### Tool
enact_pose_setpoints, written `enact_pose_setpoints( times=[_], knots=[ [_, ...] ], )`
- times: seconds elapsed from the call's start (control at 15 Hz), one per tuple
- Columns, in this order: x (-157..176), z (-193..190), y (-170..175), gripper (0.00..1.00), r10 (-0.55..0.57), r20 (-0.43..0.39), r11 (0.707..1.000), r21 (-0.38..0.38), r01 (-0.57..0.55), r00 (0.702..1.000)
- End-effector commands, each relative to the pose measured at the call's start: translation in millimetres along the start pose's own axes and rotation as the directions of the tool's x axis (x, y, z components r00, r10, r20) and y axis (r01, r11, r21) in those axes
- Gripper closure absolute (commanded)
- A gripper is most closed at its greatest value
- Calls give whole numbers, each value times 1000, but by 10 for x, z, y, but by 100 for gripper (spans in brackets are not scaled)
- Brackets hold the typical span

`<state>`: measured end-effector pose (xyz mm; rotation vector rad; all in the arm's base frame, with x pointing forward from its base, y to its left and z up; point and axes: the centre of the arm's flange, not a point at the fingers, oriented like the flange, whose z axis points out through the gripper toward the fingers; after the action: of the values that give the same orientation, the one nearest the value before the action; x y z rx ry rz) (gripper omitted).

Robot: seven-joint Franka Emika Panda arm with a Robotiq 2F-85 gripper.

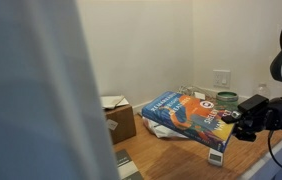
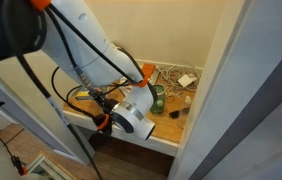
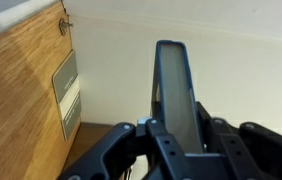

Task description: Put the book on top of the brown box

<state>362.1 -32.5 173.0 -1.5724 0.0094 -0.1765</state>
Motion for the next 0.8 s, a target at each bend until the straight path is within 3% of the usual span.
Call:
enact_pose_setpoints(
  times=[0.0, 0.07, 0.47, 0.73],
  knots=[
    [-1, 0, 0, 66, 0, 0, 1000, 0, 0, 1000],
    [-1, 0, 0, 91, 0, 1, 1000, 0, 0, 1000],
    [282, 78, -463, 91, -4, 21, 1000, 22, 4, 1000],
    [661, 180, -763, 91, 15, 1, 999, 31, -15, 1000]
  ],
)
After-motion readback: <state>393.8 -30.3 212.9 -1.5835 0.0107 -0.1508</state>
